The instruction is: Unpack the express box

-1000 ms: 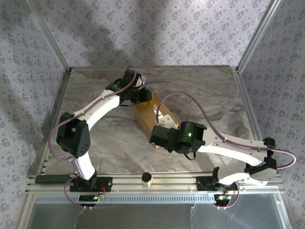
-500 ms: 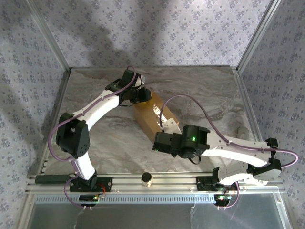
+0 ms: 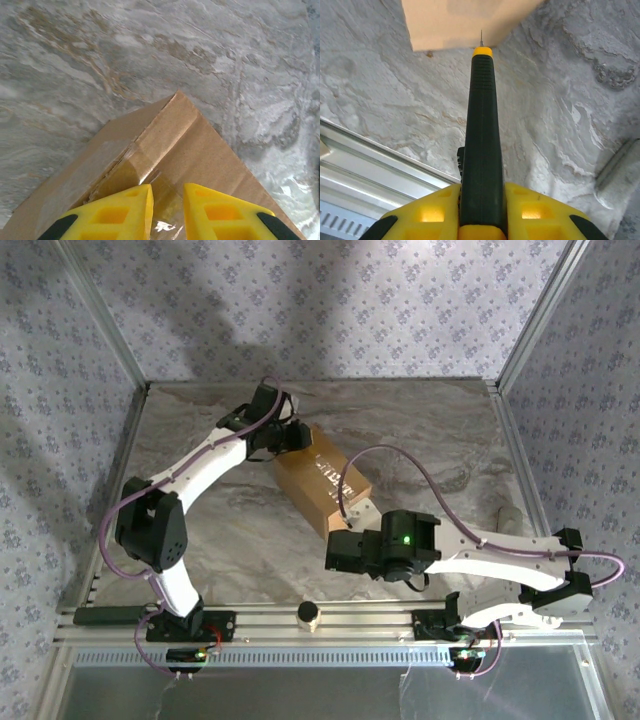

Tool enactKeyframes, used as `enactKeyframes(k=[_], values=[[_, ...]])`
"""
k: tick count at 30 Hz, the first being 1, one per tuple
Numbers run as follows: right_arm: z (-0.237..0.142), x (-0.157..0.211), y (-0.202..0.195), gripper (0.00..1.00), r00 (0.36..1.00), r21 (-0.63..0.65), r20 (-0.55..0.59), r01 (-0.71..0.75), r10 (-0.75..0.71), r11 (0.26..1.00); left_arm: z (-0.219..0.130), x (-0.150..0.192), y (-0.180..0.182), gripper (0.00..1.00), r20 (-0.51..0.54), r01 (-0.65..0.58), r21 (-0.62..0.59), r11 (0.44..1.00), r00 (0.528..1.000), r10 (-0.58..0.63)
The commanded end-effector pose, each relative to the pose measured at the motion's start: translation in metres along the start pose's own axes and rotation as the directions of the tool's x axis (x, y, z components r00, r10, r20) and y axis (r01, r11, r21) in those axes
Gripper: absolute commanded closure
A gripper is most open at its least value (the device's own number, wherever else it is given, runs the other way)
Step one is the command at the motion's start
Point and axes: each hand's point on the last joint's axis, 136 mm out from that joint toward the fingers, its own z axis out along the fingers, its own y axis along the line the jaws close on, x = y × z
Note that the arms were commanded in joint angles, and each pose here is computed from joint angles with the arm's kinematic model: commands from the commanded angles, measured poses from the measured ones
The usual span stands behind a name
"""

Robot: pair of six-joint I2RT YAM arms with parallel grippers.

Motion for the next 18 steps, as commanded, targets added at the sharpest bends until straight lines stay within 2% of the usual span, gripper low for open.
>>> enactKeyframes(k=[1, 6, 10, 14, 18], values=[[-0.009, 0.009, -0.015, 1.0, 1.0, 0.039, -0.02, -0.012, 0.013, 0.999, -0.002, 0.009, 0.033, 0.76, -0.021, -0.001, -0.125, 0.992, 1.0, -0.002], [-0.01, 0.011, -0.017, 1.0, 1.0, 0.041, -0.017, -0.022, 0.023, 0.999, -0.014, 0.005, 0.01, 0.75, 0.004, -0.026, -0.06, 0.998, 1.0, 0.026], [-0.012, -0.001, -0.028, 1.0, 0.998, 0.062, 0.042, -0.057, 0.055, 0.996, -0.036, -0.006, -0.017, 0.72, 0.041, -0.05, 0.003, 0.999, 0.998, 0.05], [-0.005, -0.01, -0.044, 1.0, 0.992, 0.074, 0.064, -0.114, 0.109, 0.991, -0.067, -0.02, -0.039, 0.65, 0.093, -0.059, 0.068, 0.996, 0.994, 0.053], [0.006, -0.016, -0.076, 1.0, 0.978, 0.142, 0.096, -0.2, 0.188, 0.969, -0.096, -0.027, -0.055, 0.52, 0.126, -0.066, 0.13, 0.989, 0.991, 0.05]])
